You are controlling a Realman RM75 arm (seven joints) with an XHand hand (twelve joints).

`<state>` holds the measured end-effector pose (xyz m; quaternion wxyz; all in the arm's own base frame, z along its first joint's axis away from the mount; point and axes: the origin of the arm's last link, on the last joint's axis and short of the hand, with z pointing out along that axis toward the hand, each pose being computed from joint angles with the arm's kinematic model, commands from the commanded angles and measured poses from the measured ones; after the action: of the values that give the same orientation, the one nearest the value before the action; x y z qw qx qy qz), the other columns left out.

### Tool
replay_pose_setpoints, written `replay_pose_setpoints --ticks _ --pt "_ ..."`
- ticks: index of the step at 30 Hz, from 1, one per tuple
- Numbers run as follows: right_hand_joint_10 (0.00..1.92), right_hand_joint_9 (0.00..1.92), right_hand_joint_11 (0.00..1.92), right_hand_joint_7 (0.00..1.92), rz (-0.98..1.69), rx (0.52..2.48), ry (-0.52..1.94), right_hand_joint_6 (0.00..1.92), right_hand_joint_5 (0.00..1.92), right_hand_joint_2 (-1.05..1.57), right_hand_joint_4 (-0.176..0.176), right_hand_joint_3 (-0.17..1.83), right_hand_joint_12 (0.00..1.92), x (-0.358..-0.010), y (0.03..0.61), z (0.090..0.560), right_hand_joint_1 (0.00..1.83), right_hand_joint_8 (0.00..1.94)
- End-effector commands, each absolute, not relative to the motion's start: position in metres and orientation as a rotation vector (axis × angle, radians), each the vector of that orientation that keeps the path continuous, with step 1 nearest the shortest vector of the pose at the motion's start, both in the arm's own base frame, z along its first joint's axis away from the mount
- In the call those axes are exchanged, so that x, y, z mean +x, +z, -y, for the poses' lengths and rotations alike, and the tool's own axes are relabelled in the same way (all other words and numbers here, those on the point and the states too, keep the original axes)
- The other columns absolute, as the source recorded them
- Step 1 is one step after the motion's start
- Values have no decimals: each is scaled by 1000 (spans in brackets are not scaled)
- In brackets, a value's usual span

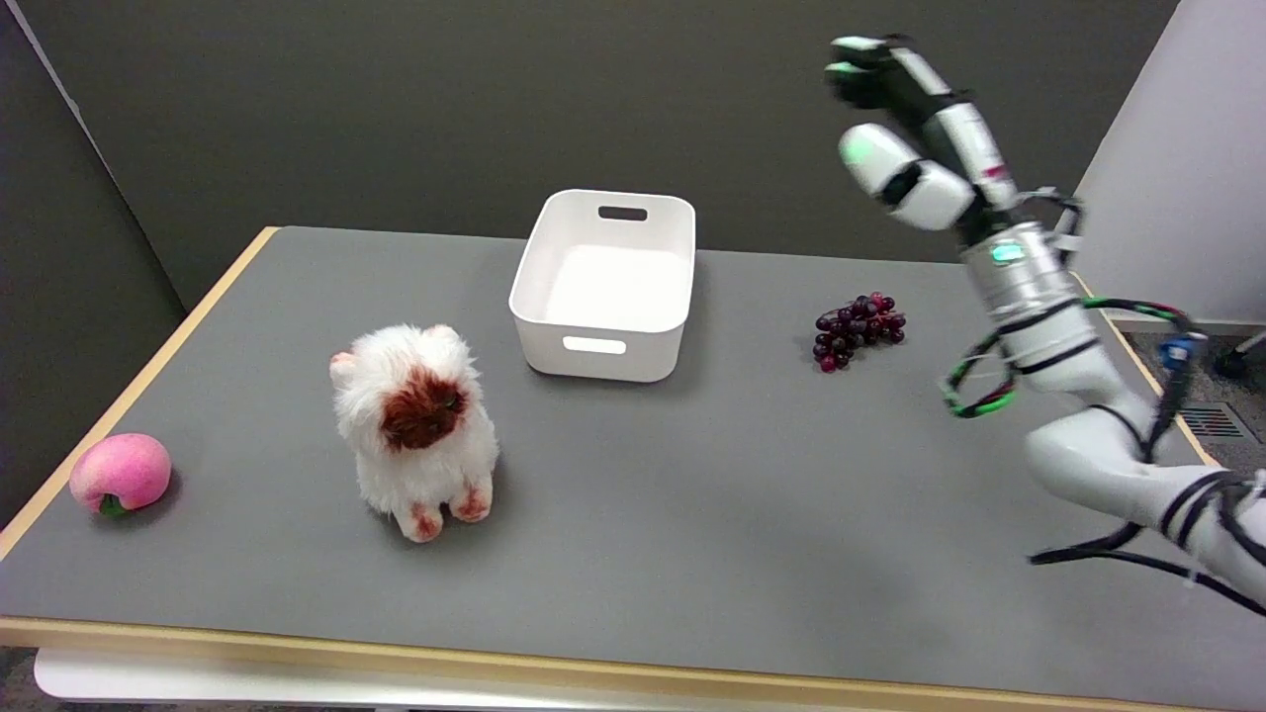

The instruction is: Pick up the plush toy.

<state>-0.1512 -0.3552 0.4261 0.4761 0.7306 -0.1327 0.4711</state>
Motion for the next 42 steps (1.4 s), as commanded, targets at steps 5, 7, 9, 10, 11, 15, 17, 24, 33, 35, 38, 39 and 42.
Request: replay_pose_setpoints --ticks 5,7,9,10,11,15,17,24,33,35,38,39,42 --pt "721 261 25 361 549 2224 836 454 236 659 82 883 1139 -142 160 371 522 365" --pt "718 256 21 355 592 2226 809 448 233 658 80 884 1138 -150 147 376 528 360" --pt "713 249 12 340 622 2222 798 443 221 641 77 913 1148 -154 137 380 531 359" --pt "712 245 8 333 634 2213 784 441 216 635 76 923 1151 -156 134 384 532 358" --pt "711 244 7 331 646 2206 766 439 215 635 76 923 1150 -159 130 388 533 356" --pt "705 231 0 316 672 2181 725 414 206 652 73 894 1134 -162 119 403 544 329" --pt "701 227 -1 308 675 2180 705 405 201 653 73 892 1128 -162 114 412 554 321" --pt "677 191 -1 238 702 2176 636 402 148 619 70 961 1075 -172 95 429 533 322" --pt "649 151 -1 185 788 2084 515 390 104 607 69 985 1059 -210 94 443 499 304" --pt "636 131 -1 166 831 2058 504 378 85 602 67 984 1056 -220 95 442 491 295" --pt "624 112 -1 150 898 2020 505 368 74 597 65 983 1052 -233 98 438 483 290" --pt "620 104 -1 142 919 2007 504 361 71 594 63 983 1052 -239 99 435 482 289" --pt "610 94 -1 127 952 1985 494 346 67 588 69 972 1066 -252 101 427 494 282"
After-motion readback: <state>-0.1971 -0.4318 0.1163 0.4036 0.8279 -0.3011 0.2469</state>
